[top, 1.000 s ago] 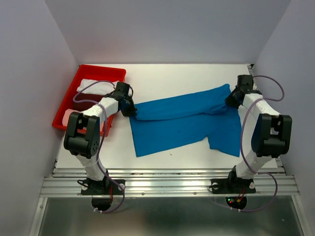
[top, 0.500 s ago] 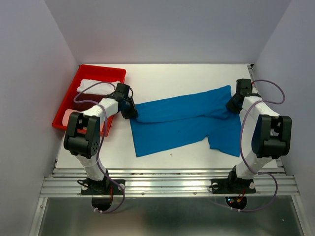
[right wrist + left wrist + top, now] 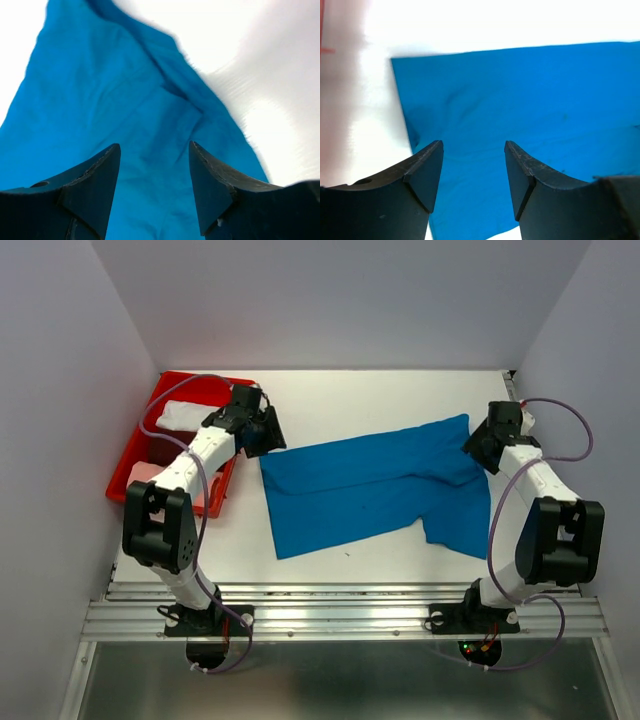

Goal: Roll the t-shirts
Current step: Fold the T-shirt at the center of the board.

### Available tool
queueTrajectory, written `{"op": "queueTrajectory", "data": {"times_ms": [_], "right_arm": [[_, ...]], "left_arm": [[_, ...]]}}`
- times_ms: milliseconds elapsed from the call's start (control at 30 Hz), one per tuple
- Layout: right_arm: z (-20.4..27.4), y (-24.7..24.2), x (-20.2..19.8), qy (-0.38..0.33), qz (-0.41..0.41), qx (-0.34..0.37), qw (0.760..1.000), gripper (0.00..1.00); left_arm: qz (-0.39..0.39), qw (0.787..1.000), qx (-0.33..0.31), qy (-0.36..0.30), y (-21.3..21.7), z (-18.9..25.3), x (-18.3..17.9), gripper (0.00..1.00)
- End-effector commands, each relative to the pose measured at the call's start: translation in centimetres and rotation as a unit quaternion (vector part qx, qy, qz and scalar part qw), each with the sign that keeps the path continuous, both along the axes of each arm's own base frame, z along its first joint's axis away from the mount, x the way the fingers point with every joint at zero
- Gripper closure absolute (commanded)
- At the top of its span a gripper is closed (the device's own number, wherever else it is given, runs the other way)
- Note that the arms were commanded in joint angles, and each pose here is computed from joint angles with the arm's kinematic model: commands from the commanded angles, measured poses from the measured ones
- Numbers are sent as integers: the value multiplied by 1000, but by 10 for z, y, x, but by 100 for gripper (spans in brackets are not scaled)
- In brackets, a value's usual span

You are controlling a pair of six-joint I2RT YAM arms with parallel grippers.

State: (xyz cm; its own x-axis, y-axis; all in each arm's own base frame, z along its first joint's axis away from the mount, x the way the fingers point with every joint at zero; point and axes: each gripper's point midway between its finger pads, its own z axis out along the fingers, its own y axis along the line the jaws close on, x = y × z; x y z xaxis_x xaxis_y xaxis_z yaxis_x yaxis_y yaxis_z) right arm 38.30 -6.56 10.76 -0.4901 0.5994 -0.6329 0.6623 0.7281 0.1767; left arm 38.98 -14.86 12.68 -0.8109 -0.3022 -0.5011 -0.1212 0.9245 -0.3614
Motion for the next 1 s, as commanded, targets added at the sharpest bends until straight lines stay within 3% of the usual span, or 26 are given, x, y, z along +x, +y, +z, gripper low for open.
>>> {"op": "queueTrajectory", "data": {"times_ms": [0,167,400,633,967], "right_arm": [[-3,24,1,-27,65,48,996,39],[-13,60,-6,-46,124,123,984,41],[-33,69,-22,-26,135,143,980,41],[-37,80,-13,-52,140,176,973,43],[-33,78,-10,-53,143,168,974,44]], "left_arm": [[-39,999,8,-14,-22,8,10,37],[-80,997,-8,4,-53,-8,10,37],[-93,994,-30,39,-65,-41,4,39],[-67,995,19,76,-44,-76,-3,42],[-22,997,54,48,-6,-64,-19,43]]}}
